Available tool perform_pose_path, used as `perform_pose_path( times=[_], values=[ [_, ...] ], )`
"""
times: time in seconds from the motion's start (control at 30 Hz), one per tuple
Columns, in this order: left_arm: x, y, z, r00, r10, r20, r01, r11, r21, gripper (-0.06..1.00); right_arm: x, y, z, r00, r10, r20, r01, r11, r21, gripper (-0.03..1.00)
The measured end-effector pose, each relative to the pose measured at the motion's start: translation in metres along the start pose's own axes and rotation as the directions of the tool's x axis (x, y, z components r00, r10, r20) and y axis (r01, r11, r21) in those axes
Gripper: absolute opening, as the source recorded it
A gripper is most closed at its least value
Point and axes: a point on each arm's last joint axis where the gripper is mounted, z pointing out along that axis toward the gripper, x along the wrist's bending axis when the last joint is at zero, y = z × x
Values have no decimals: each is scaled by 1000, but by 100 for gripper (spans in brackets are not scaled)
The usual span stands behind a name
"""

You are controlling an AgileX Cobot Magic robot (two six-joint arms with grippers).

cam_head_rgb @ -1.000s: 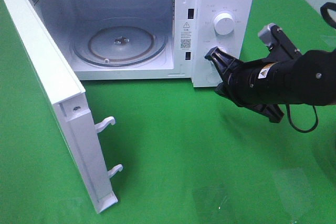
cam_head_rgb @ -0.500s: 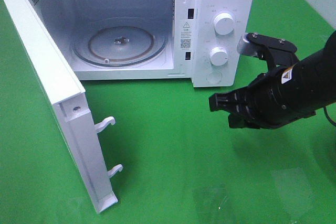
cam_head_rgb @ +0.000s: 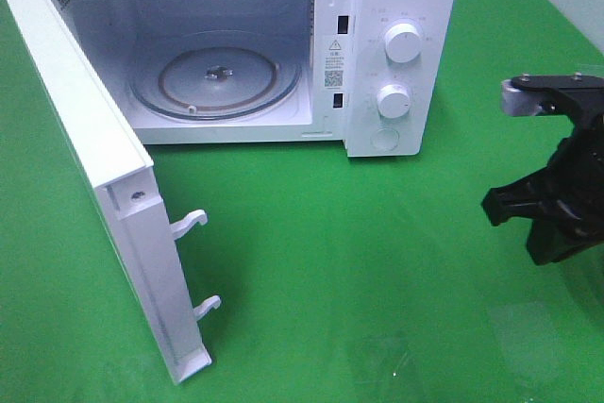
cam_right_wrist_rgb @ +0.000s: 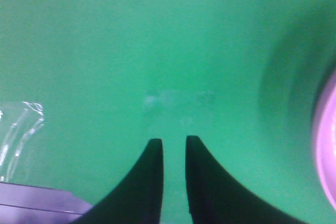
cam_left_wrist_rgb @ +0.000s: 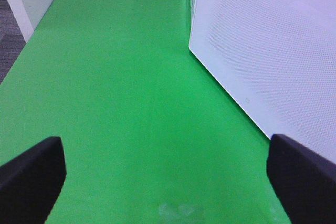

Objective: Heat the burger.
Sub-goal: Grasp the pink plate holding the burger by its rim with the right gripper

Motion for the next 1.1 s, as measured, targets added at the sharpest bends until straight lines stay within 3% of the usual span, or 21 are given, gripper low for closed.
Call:
perform_pose_path(
  times=[0.07,0.1,0.13,0.17,0.2,0.23,0.27,0.33,0.37,0.4,0.6,0.8,1.1],
  values=[
    [0,0,0,1000,0,0,0,1000,0,98,-11,-2,0,1000,22,16,-22,999,30,18],
    [0,0,0,1000,0,0,0,1000,0,98,-16,-3,0,999,25,23,-26,998,49,26],
    [0,0,0,1000,0,0,0,1000,0,98,-16,-3,0,999,25,23,-26,998,49,26],
    [0,0,0,1000,0,0,0,1000,0,98,-27,-6,-1,999,24,34,-27,997,76,37],
    [0,0,0,1000,0,0,0,1000,0,98,-27,-6,-1,999,24,34,-27,997,76,37],
    [0,0,0,1000,0,0,0,1000,0,98,-34,-7,-1,999,16,47,-20,996,85,50],
    [0,0,0,1000,0,0,0,1000,0,98,-34,-7,-1,999,16,47,-20,996,85,50],
    [0,0,0,1000,0,0,0,1000,0,98,-48,-6,-1,996,17,83,-22,998,66,80],
    [0,0,0,1000,0,0,0,1000,0,98,-48,-6,-1,996,17,83,-22,998,66,80],
    [0,0,0,1000,0,0,0,1000,0,98,-53,-4,-1,995,13,103,-17,999,43,90],
    [0,0,0,1000,0,0,0,1000,0,98,-62,0,3,990,-8,141,6,1000,13,98],
    [0,0,0,1000,0,0,0,1000,0,98,-65,5,19,986,-34,161,28,999,39,99],
    [0,0,0,1000,0,0,0,1000,0,98,-84,6,47,987,23,162,-37,996,86,96]
  ],
)
